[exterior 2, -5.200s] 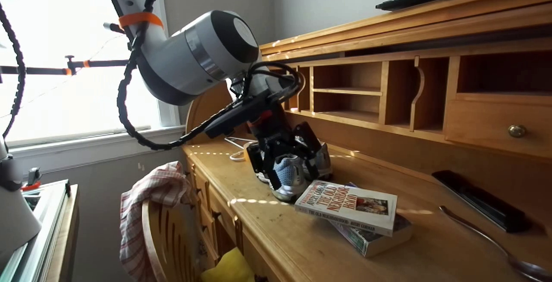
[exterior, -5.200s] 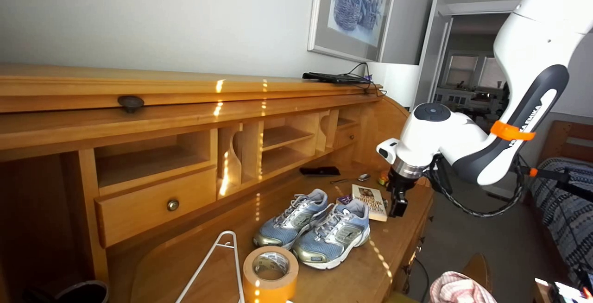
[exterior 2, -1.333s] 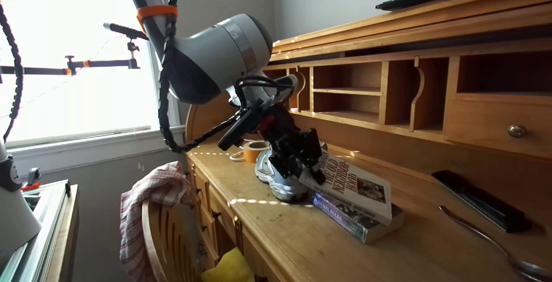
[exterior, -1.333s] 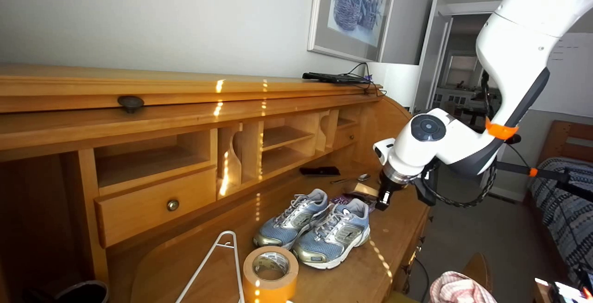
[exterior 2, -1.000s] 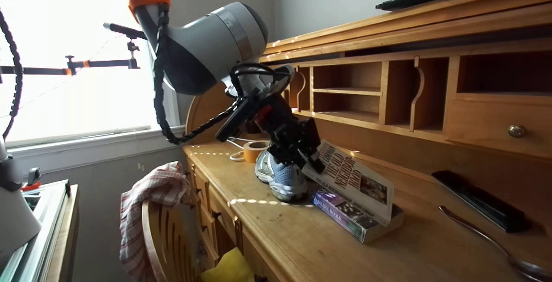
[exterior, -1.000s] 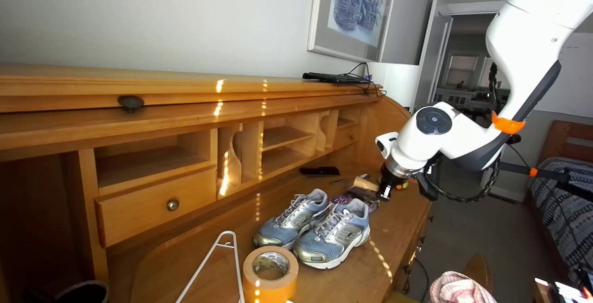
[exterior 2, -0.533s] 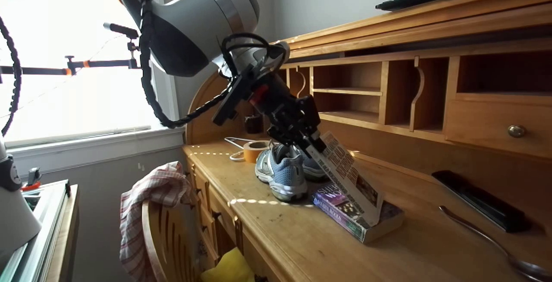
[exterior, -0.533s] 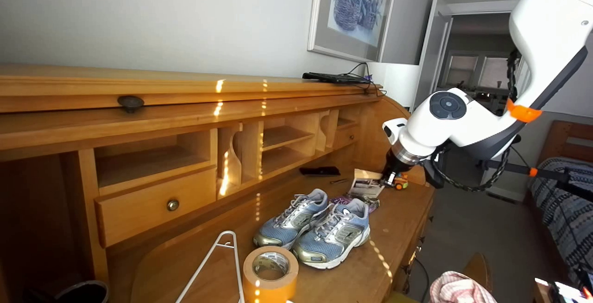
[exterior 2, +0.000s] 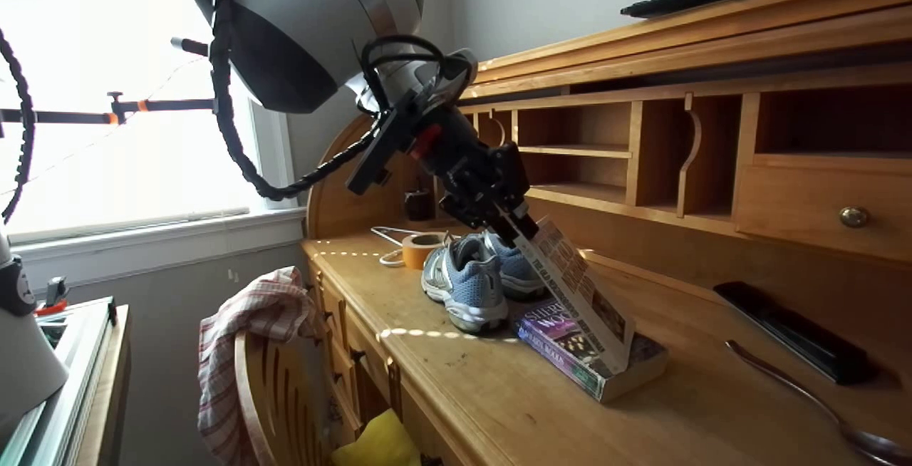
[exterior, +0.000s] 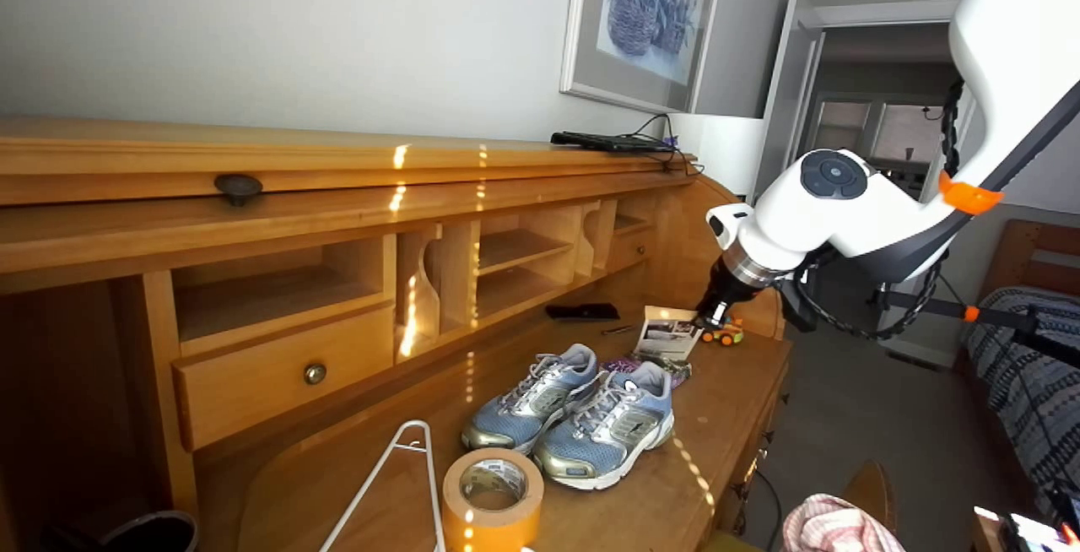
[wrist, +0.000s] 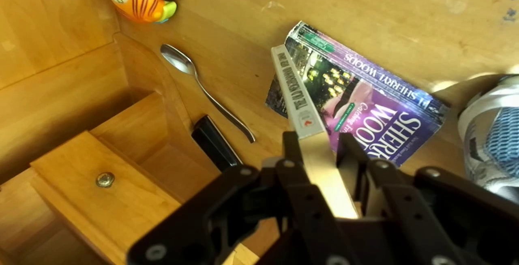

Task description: Put the white book on the topmost middle shelf.

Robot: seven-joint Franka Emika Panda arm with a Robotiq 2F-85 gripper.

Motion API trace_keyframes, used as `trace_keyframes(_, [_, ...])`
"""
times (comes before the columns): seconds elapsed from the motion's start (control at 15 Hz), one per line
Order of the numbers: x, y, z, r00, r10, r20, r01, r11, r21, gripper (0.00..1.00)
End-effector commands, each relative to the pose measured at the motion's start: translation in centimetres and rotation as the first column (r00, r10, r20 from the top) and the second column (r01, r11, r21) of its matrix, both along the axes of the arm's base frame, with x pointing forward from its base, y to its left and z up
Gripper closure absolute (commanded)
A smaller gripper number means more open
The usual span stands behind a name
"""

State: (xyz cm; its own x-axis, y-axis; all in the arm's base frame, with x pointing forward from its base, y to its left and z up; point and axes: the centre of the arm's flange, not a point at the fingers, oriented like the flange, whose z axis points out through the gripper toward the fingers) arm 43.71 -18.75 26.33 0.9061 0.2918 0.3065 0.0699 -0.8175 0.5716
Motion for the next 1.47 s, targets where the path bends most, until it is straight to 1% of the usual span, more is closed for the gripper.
trace_keyframes(0.0, [-0.2,-1.3,0.0,1.000,0.003,-0.019,-0.002,0.999,0.035,0.92])
trace_keyframes(0.2, [0.1,-2.2,-0.4,1.000,0.003,-0.019,-0.002,0.999,0.050,0.92])
trace_keyframes(0.73, [2.6,-3.4,0.0,0.998,0.068,-0.009,-0.067,0.995,0.072,0.92])
trace_keyframes(1.07, [3.3,-4.2,0.2,0.996,0.091,0.002,-0.090,0.987,0.134,0.92])
trace_keyframes(1.2, [3.1,-4.5,0.6,0.995,0.101,0.014,-0.101,0.980,0.171,0.92])
trace_keyframes(1.4, [2.9,-5.4,0.7,0.995,0.101,0.023,-0.104,0.974,0.199,0.92])
